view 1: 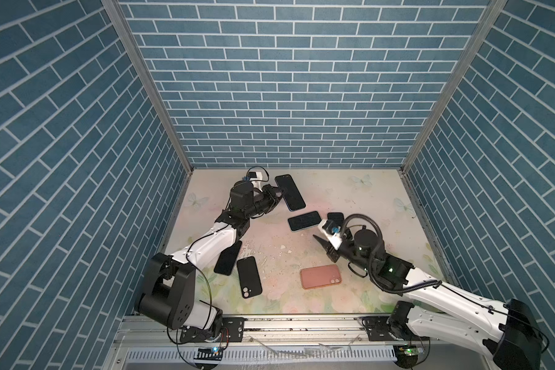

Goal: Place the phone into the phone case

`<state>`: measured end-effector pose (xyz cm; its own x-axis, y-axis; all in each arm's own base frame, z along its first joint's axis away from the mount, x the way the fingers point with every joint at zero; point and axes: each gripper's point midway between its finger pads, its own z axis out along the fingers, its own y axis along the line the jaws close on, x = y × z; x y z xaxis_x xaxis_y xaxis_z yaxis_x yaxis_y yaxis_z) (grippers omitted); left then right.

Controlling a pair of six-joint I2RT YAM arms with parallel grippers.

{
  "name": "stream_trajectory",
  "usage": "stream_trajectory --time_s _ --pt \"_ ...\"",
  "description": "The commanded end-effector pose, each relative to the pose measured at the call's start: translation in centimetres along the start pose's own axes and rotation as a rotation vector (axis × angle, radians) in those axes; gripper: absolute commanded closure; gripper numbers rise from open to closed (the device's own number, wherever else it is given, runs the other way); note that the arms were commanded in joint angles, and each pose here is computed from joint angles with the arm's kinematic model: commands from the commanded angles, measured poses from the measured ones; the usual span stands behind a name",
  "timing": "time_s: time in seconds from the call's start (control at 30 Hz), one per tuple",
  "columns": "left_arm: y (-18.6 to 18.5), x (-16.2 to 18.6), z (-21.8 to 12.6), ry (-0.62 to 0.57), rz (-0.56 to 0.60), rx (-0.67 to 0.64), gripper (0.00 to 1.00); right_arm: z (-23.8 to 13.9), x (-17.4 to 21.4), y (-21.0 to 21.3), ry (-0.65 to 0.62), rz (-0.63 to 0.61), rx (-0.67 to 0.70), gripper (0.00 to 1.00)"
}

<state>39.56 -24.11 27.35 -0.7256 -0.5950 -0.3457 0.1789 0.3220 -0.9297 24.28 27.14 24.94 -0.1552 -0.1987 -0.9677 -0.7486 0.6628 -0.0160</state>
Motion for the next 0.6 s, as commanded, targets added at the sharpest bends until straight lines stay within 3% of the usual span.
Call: stream_trajectory --time_s 0.0,0.13,0.23,0.5,0.57 --pt "-5.6 -2.4 -1.0 -0.119 0.146 0.19 1.0 0.4 -2.1 -0.9 -0.025 0.573 -0.128 0.6" --pt "-6.6 -3.0 -1.7 -0.172 0.172 0.235 1.0 0.8 -5.4 -2.1 -0.193 0.852 -0.326 0.51" --pt "-7.6 -3.1 -2.3 -0.209 0.178 0.278 1.0 1.1 -7.2 -3.1 -0.275 0.992 -0.438 0.42" --pt "-9.7 -2.1 -2.3 -0.255 0.166 0.385 1.0 3.0 -10.1 -4.6 -0.438 1.184 -0.617 0.4" --pt "-9.9 -1.8 -1.9 -0.254 0.157 0.401 1.0 3.4 -10.3 -4.5 -0.443 1.174 -0.617 0.41"
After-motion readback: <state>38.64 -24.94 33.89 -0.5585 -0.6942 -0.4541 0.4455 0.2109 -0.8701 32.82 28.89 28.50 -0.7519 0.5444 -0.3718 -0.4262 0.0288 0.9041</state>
